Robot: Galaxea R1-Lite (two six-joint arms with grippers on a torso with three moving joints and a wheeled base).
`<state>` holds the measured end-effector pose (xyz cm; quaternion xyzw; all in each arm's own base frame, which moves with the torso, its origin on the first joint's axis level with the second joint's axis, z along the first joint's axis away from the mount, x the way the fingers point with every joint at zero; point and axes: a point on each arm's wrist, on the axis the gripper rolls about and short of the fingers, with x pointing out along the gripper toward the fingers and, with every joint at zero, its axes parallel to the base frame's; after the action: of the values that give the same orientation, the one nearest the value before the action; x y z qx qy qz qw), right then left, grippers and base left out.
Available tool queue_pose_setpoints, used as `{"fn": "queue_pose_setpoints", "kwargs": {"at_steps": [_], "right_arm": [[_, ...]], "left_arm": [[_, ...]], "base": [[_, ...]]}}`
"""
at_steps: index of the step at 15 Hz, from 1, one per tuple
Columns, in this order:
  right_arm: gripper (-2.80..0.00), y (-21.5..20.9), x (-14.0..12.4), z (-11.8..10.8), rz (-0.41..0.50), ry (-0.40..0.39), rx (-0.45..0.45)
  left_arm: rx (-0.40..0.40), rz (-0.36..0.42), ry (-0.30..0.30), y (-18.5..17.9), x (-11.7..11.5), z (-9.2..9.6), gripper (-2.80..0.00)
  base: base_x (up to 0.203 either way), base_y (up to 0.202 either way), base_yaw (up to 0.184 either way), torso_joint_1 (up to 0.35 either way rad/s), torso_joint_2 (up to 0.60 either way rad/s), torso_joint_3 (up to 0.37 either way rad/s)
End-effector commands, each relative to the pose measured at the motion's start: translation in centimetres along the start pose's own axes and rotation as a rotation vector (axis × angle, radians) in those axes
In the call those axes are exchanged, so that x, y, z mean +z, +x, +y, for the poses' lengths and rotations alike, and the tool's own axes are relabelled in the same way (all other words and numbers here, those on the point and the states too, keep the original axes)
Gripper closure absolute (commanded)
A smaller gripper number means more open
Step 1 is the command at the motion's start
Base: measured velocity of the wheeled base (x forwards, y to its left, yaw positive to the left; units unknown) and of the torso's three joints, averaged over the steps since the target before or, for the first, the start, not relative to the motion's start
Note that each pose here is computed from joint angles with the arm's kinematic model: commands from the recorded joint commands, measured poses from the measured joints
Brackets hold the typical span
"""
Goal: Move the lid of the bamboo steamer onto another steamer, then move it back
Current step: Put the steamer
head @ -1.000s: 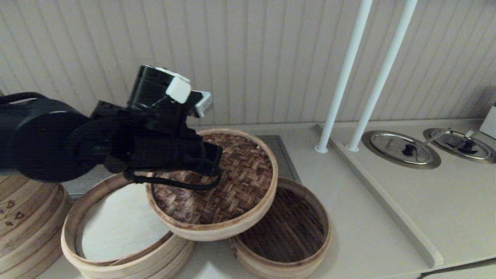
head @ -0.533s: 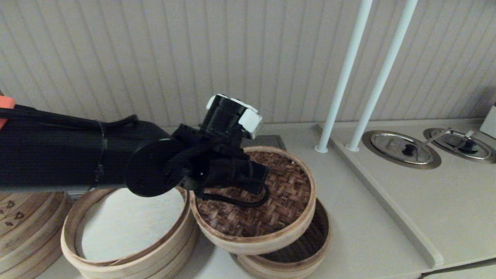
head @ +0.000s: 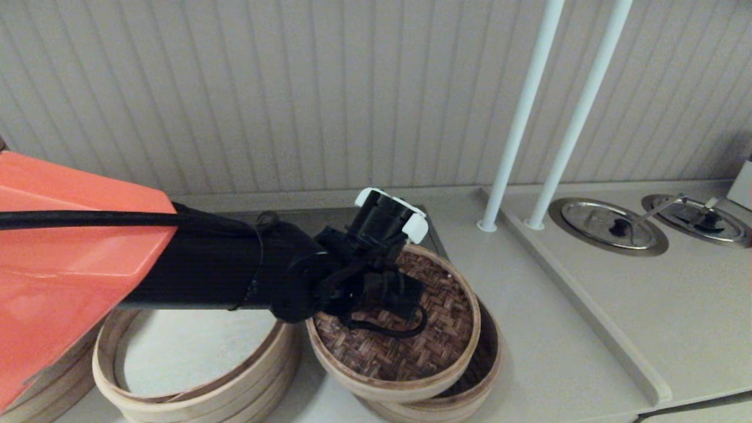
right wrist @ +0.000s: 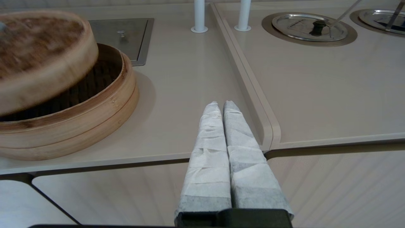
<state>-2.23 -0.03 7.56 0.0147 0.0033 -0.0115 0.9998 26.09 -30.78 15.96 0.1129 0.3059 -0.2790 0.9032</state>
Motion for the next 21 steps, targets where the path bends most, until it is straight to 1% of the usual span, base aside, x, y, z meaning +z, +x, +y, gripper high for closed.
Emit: {"fn": "queue_pose_setpoints", "kwargs": {"at_steps": [1,5,7,11,14,16,21], "right_arm": [[0.0,0.0,-0.1,0.0,0.004,0.001,0.0],[0.0,0.0,-0.1,0.0,0.004,0.001,0.0],[0.0,0.0,-0.1,0.0,0.004,0.001,0.0],[0.0,0.0,-0.1,0.0,0.004,0.0,0.0],[0.0,0.0,-0.1,0.0,0.004,0.001,0.0],[0.0,0.0,-0.1,0.0,0.004,0.001,0.0],[0.0,0.0,-0.1,0.0,0.004,0.0,0.0]], "left_arm": [[-0.003,0.018,0.013,1.3,-0.7,-0.8,0.0],[-0.01,0.014,0.018,2.4,-0.9,-1.5,0.0],[-0.019,-0.002,0.019,2.3,-0.5,-1.9,0.0],[-0.026,0.005,0.028,2.8,-0.7,-2.5,0.0],[-0.028,-0.008,0.028,2.6,-0.3,-2.7,0.0],[-0.031,-0.002,0.039,2.5,-0.3,-3.0,0.0],[-0.025,0.006,0.049,1.9,-0.2,-2.9,0.0]], "base": [[0.0,0.0,0.0,0.0,0.0,0.0],[0.0,0.0,0.0,0.0,0.0,0.0],[0.0,0.0,0.0,0.0,0.0,0.0],[0.0,0.0,0.0,0.0,0.0,0.0],[0.0,0.0,0.0,0.0,0.0,0.0],[0.0,0.0,0.0,0.0,0.0,0.0],[0.0,0.0,0.0,0.0,0.0,0.0]]}}
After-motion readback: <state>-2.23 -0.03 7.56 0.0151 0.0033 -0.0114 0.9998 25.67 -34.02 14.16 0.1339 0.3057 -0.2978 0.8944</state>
